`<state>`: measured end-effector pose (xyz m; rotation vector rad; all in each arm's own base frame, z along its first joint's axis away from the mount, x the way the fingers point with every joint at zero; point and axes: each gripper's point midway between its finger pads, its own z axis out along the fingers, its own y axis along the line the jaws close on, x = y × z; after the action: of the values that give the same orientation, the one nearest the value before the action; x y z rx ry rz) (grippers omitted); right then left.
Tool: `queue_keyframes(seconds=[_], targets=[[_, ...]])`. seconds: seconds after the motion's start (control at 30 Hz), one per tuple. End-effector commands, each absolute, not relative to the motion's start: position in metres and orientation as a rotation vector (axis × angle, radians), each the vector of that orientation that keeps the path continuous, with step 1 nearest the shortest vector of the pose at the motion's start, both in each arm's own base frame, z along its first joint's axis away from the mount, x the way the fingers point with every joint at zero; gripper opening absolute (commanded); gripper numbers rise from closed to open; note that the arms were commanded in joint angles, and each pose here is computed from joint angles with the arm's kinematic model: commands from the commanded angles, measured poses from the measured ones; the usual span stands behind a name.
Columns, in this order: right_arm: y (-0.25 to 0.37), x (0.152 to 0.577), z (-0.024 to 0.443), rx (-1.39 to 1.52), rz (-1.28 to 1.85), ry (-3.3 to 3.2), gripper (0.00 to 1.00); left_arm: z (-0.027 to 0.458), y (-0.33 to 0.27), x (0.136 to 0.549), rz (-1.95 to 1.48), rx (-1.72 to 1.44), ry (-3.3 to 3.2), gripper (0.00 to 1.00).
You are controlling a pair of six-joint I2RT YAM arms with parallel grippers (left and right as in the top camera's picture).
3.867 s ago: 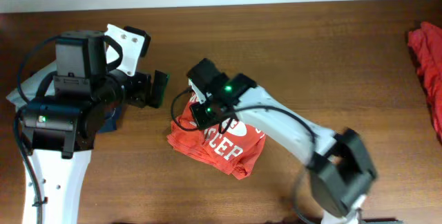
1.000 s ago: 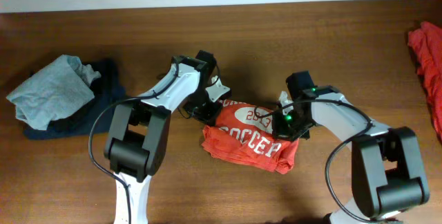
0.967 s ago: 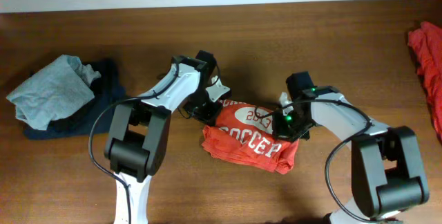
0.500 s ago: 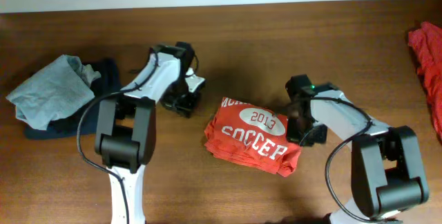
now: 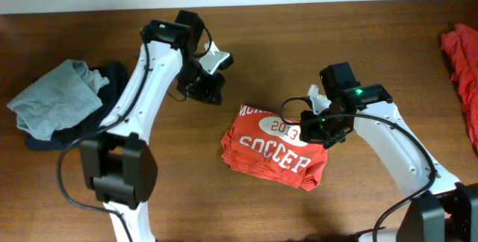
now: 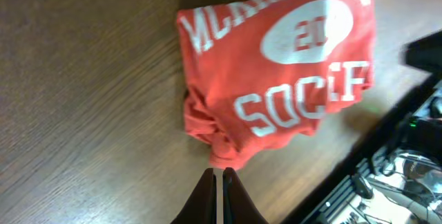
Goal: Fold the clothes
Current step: 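Grasp the folded shirt's left and right edges with both grippers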
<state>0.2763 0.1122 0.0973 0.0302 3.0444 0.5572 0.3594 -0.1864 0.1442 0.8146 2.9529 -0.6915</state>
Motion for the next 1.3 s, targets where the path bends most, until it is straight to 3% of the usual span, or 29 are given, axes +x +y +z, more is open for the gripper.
queue_keyframes(seconds=[0.0,0.13,0.33,0.67,0.73,0.83,0.97,1.1,1.27], targets=[[0.123,0.274,0.104,-0.038,0.662,3.025,0.16,0.163,-0.210,0.341,-0.807,0.965,2.843,0.11],[0.121,0.274,0.103,-0.024,0.645,3.033,0.20,0.130,-0.227,0.312,-0.811,1.072,2.906,0.14],[0.114,0.253,0.077,0.156,0.603,3.165,0.20,0.070,-0.225,0.273,-0.822,1.098,3.030,0.19],[0.126,0.233,0.024,-0.002,0.679,3.165,0.19,0.009,-0.188,0.263,-0.507,0.981,3.166,0.23],[0.112,0.227,0.010,0.086,0.546,3.200,0.15,0.004,-0.182,0.268,-0.424,0.926,3.184,0.23],[0.065,0.219,-0.006,0.360,0.102,3.221,0.10,0.002,-0.170,0.276,-0.317,0.819,3.210,0.23],[0.043,0.210,-0.005,0.497,-0.116,3.215,0.04,0.001,-0.156,0.285,-0.304,0.675,3.239,0.22],[0.042,0.209,-0.002,0.492,-0.125,3.222,0.04,0.004,-0.144,0.291,-0.343,0.590,3.247,0.17],[0.052,0.218,0.003,0.387,-0.035,3.229,0.04,0.049,-0.171,0.294,-0.677,0.674,3.073,0.19]])
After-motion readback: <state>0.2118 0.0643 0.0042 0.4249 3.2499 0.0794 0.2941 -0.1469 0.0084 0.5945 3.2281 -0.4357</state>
